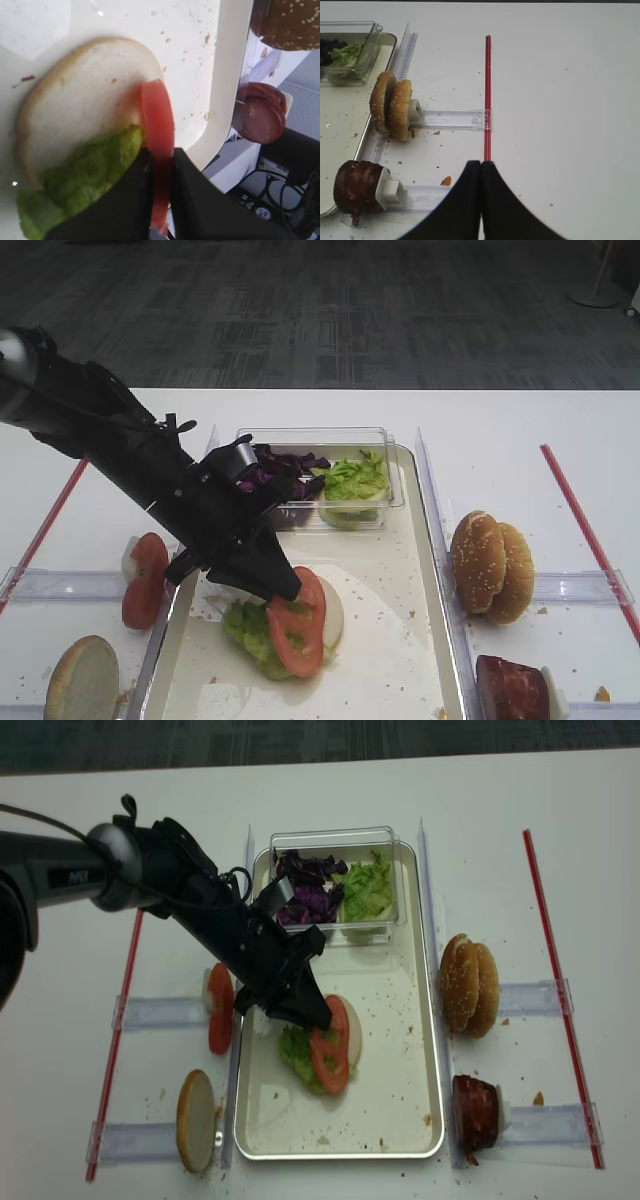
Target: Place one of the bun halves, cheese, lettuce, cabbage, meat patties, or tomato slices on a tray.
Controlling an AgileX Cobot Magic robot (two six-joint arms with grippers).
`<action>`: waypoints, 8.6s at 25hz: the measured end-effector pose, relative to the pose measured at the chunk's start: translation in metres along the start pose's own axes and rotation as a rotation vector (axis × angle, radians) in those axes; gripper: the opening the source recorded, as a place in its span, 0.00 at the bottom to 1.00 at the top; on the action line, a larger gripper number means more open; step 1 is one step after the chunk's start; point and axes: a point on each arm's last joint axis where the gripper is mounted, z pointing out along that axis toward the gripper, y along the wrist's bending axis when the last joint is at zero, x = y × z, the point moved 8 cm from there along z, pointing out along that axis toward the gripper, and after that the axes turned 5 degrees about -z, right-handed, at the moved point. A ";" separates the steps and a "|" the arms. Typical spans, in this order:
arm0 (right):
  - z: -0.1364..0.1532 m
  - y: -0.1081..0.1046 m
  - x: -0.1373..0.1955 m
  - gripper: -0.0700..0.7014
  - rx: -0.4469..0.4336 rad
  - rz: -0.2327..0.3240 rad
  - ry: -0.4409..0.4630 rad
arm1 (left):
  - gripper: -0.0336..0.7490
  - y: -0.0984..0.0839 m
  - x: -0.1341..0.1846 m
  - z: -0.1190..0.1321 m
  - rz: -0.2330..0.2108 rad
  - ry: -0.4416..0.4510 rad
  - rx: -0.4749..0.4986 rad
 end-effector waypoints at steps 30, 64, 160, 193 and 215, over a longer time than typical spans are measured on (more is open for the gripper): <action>0.000 0.000 0.000 0.14 0.000 0.000 0.000 | 0.11 0.002 -0.013 -0.005 0.051 -0.058 -0.047; 0.000 0.000 0.000 0.14 0.000 0.003 0.000 | 0.67 -0.015 -0.027 -0.025 0.196 -0.060 -0.094; 0.000 0.000 0.000 0.14 0.000 0.000 0.000 | 0.67 0.014 0.185 -0.240 0.072 -0.749 -0.822; 0.000 0.000 0.000 0.14 0.000 0.000 0.000 | 0.67 0.056 0.292 -0.163 0.304 -1.135 -0.721; 0.000 0.000 0.000 0.14 0.000 0.000 0.000 | 0.67 0.057 0.287 -0.163 0.313 -1.155 -0.719</action>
